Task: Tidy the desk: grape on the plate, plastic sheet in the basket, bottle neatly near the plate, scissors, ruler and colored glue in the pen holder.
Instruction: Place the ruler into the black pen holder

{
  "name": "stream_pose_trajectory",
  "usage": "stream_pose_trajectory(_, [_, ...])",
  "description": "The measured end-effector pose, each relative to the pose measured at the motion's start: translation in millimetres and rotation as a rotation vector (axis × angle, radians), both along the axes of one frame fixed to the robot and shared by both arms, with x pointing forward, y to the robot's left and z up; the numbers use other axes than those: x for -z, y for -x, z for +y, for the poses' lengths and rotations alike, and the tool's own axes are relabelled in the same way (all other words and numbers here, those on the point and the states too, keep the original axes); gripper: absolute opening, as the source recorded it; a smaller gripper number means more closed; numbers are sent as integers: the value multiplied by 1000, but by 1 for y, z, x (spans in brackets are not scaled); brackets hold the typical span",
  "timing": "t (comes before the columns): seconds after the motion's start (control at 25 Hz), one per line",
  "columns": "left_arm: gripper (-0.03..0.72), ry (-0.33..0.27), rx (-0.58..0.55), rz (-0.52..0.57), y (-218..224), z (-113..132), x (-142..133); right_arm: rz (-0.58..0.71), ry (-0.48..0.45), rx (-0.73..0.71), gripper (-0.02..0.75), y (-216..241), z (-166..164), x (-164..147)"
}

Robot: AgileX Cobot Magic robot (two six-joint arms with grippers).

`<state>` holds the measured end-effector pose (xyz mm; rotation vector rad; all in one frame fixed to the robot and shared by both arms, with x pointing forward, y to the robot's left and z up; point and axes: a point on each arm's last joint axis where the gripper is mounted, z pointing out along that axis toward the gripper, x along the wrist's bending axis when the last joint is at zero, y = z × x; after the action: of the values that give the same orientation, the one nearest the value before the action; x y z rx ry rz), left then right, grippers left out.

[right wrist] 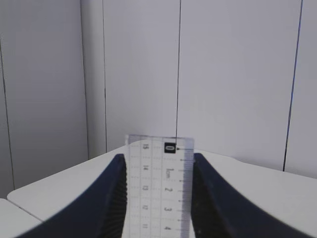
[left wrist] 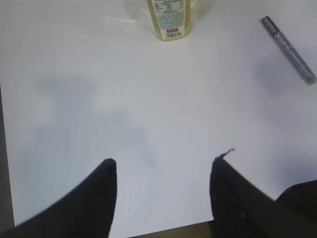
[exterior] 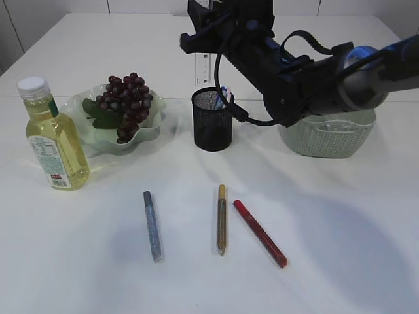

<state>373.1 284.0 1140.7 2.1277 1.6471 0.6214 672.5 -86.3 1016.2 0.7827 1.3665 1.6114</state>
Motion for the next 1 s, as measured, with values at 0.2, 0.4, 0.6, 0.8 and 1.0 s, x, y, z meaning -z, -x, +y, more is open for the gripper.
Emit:
stream_pose_trajectory(0.2, [435,-3,-1,0,0,0,0,17,52,17,308,-11,1,3])
stream_pose_trajectory(0.4, [434,-2,0,-5,0,0,0,44,72,47,308,-16,-9,6])
stream_pose_trajectory(0.6, [434,-2,0,-17,-1,0,-1,45,63,51,308,-21,-10,8])
stream_pose_trajectory(0.8, [434,-1,0,-20,-1,0,-1,73,50,30,308,-24,-7,20])
stream_pose_trajectory(1.0, [434,-2,0,-21,-2,0,-1,100,50,26,308,-28,-5,34])
